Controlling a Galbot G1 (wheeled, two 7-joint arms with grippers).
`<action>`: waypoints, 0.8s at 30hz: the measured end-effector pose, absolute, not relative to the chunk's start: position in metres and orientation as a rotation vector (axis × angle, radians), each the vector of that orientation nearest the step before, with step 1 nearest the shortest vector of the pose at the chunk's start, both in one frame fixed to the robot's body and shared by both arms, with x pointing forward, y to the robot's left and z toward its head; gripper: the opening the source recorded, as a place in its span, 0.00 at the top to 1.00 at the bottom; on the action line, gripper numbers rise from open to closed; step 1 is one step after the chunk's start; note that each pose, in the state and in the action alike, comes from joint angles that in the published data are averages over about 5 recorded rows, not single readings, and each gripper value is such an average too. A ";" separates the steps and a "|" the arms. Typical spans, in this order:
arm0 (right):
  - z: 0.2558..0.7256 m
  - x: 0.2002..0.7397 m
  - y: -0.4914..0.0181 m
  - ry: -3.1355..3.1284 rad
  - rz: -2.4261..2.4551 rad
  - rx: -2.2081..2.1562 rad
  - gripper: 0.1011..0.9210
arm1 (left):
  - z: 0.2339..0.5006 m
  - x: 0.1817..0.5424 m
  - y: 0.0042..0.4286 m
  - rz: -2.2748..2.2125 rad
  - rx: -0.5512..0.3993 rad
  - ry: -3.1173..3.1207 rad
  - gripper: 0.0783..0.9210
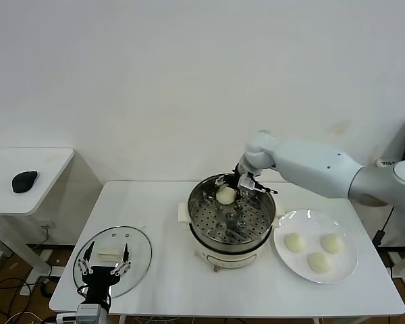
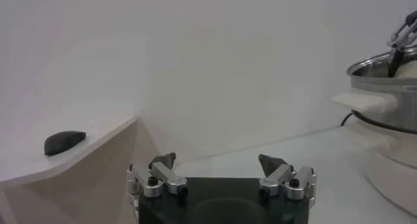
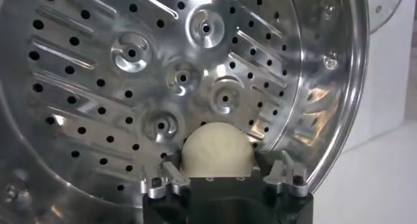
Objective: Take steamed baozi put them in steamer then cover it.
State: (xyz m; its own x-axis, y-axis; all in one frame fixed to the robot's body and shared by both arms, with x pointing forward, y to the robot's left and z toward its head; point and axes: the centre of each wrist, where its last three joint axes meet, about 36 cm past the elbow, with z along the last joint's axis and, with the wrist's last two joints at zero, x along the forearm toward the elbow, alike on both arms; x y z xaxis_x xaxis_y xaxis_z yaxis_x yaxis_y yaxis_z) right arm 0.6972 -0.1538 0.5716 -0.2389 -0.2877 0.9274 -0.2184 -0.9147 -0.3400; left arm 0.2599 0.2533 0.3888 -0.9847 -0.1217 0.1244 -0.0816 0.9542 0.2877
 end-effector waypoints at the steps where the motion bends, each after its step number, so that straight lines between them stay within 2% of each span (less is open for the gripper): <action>1: 0.574 0.697 -0.155 0.646 -2.355 -1.909 0.12 | 0.389 0.260 0.254 -0.430 0.155 -2.966 0.12; 12: 0.645 0.667 -0.191 1.158 -2.472 -1.918 0.12 | 0.398 0.260 0.254 -0.462 0.125 -2.983 0.12; 17: 0.666 0.636 -0.230 1.521 -2.533 -1.902 0.12 | 0.400 0.263 0.253 -0.472 0.104 -2.994 0.12; 24: 0.669 0.592 -0.296 1.940 -2.552 -1.903 0.12 | 0.400 0.267 0.253 -0.482 0.080 -3.000 0.12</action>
State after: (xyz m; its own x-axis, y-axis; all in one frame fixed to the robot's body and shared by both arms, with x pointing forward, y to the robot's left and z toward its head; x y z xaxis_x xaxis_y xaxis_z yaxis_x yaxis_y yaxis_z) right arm 0.5918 -0.2962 0.6687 -0.3554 -0.1085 0.9284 -0.8655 -0.3369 -0.3708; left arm 0.2668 0.2526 0.4003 -0.9934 -0.0680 0.0918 -0.0358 0.9485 0.3149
